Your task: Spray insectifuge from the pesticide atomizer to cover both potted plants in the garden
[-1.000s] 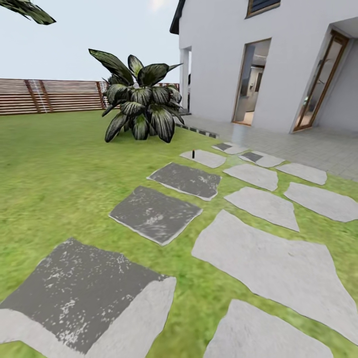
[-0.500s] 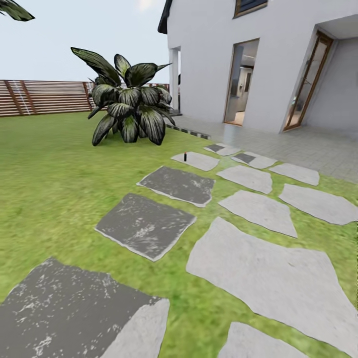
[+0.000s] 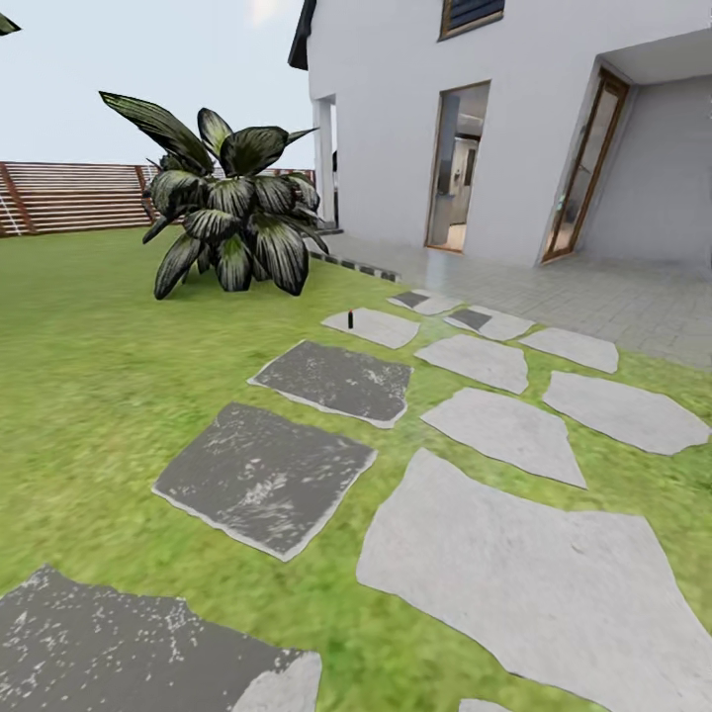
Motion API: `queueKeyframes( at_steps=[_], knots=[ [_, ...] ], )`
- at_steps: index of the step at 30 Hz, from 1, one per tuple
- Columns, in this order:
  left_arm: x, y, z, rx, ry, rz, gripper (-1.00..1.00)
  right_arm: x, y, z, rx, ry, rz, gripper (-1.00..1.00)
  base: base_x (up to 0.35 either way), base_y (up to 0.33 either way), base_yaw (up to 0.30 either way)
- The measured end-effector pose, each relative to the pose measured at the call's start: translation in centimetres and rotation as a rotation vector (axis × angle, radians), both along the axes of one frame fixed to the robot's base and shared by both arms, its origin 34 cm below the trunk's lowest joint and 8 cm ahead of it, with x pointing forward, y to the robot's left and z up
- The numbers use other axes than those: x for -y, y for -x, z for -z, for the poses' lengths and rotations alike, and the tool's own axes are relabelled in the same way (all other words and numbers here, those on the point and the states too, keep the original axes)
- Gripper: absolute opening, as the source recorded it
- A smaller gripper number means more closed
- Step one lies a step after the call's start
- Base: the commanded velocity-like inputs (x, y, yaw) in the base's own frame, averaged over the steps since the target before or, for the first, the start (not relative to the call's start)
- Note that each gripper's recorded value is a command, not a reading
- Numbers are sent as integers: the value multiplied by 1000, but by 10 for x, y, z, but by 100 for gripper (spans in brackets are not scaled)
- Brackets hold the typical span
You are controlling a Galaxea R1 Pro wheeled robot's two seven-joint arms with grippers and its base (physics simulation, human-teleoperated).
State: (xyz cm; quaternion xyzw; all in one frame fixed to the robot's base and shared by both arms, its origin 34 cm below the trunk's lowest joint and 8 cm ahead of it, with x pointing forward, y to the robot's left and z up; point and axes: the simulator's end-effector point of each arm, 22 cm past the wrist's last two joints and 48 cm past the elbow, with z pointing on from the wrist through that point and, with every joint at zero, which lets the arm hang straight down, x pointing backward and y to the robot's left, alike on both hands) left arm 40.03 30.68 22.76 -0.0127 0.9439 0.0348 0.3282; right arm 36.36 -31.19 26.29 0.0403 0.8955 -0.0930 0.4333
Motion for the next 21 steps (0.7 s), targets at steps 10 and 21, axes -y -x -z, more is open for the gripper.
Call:
queueKeyframes(
  at_steps=[10,21],
  knots=[
    [4,0,0,1,6,-3,100,20,0,-2,1,28,11,100,336,0,-6],
    [16,-15,-8,37,23,4,100,55,10,-1,-26,81,2,100,336,0,0]
  ],
)
